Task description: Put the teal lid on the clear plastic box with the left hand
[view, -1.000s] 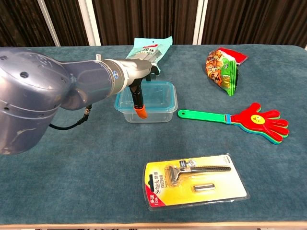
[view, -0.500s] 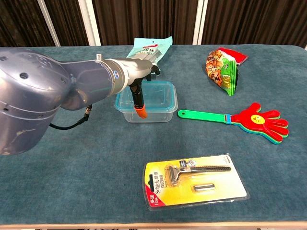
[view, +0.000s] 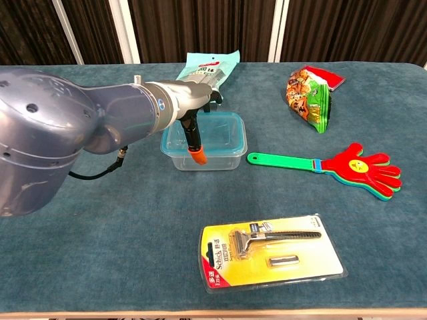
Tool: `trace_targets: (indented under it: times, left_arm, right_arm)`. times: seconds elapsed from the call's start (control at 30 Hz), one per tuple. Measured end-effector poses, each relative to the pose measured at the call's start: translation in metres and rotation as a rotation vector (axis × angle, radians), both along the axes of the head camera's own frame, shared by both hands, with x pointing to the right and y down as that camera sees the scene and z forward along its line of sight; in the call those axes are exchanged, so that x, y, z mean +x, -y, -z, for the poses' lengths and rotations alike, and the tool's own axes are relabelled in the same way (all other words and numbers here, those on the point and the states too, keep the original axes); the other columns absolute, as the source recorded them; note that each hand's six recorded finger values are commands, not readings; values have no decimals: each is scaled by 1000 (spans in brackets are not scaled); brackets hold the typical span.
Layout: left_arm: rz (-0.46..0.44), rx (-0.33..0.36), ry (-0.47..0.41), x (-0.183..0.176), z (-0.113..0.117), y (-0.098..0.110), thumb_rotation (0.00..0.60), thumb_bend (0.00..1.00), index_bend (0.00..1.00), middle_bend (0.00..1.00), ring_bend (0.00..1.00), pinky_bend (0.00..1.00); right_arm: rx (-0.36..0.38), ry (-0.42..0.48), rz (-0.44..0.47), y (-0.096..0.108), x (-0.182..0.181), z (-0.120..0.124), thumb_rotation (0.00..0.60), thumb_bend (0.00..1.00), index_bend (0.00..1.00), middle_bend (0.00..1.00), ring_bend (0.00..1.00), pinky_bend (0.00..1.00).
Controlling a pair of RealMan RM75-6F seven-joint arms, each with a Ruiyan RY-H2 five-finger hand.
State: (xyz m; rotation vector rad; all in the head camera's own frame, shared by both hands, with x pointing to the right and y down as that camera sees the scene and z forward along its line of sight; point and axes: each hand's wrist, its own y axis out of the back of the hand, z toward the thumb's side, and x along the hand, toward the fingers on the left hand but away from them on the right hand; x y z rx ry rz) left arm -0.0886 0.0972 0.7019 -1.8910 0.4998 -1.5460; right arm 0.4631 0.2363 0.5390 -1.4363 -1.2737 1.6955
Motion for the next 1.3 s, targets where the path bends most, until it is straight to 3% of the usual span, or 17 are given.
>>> trace_targets:
  times: [1.3]
  left_arm:
    - [8, -3, -9, 5, 2, 1, 600, 101, 0, 111, 0, 0]
  right_arm:
    - [-4, -6, -1, 1, 0, 0, 600, 407, 131, 29, 27, 0]
